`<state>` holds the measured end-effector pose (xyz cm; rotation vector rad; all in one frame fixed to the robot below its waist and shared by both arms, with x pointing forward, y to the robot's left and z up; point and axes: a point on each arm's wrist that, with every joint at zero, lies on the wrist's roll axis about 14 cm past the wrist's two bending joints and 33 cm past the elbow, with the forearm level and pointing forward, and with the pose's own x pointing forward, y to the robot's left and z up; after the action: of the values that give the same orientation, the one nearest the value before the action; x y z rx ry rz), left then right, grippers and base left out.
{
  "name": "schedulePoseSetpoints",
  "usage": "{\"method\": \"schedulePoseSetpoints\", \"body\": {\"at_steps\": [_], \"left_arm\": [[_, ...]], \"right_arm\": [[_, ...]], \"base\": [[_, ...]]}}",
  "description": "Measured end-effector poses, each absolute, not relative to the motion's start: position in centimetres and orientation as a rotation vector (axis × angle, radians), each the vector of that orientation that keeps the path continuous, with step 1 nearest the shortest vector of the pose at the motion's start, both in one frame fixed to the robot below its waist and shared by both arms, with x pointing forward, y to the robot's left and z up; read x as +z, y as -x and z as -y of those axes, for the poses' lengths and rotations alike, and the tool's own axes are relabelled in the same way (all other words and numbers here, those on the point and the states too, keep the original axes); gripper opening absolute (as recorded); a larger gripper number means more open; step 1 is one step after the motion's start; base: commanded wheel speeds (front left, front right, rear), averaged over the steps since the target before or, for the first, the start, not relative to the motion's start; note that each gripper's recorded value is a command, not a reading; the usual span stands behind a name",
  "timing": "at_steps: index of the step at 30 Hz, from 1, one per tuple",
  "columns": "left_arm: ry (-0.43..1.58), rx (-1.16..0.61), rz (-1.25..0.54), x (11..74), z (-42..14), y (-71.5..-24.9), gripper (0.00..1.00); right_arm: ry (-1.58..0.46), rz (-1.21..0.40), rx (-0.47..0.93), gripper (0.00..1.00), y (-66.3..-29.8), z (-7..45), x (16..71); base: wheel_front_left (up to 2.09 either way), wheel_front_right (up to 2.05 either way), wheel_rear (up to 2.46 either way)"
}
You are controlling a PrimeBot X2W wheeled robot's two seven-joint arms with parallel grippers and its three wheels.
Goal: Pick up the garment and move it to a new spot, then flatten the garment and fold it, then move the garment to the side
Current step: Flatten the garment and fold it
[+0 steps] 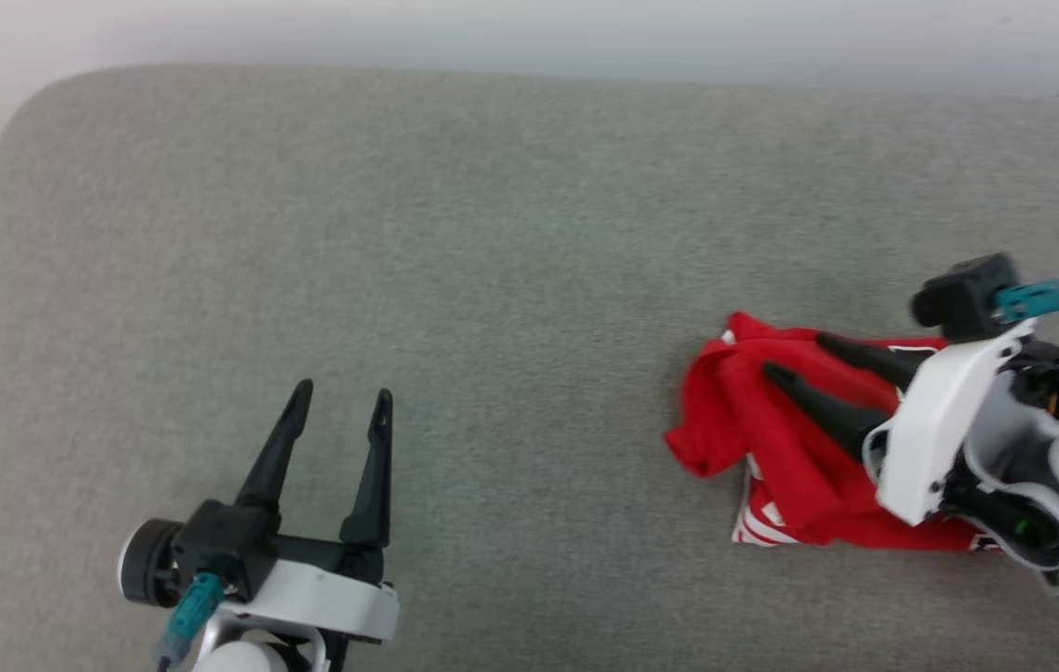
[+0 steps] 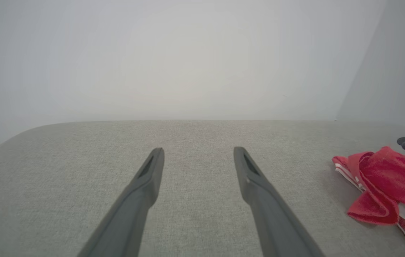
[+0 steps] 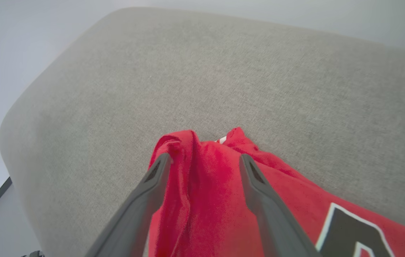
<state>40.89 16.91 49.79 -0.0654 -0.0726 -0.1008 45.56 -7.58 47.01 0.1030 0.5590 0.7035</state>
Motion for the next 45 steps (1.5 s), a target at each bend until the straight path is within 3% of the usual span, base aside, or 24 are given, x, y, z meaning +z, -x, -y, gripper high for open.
{"method": "schedulePoseSetpoints", "body": {"at_steps": [8,20,36,45], "left_arm": [[0.083,-0.170,0.074,49.9,-15.1,-41.4,1.00],[0.114,-0.235,0.035,48.8,-12.8,-42.0,1.00],[0.104,-0.167,0.042,49.2,-14.6,-38.8,1.00],[0.087,-0.155,0.068,50.1,-15.4,-36.8,1.00]], "right_arm": [[-0.143,-0.378,0.522,1.00,-46.8,14.1,50.3],[-0.154,-0.181,0.248,1.00,-45.1,22.3,49.5],[-0.117,0.031,0.133,1.00,-41.0,24.4,52.9],[-0.088,0.073,0.112,1.00,-38.0,24.3,53.0]], "base": [[0.00,0.00,0.00],[0.00,0.00,0.00],[0.00,0.00,0.00],[0.00,0.00,0.00]]}}
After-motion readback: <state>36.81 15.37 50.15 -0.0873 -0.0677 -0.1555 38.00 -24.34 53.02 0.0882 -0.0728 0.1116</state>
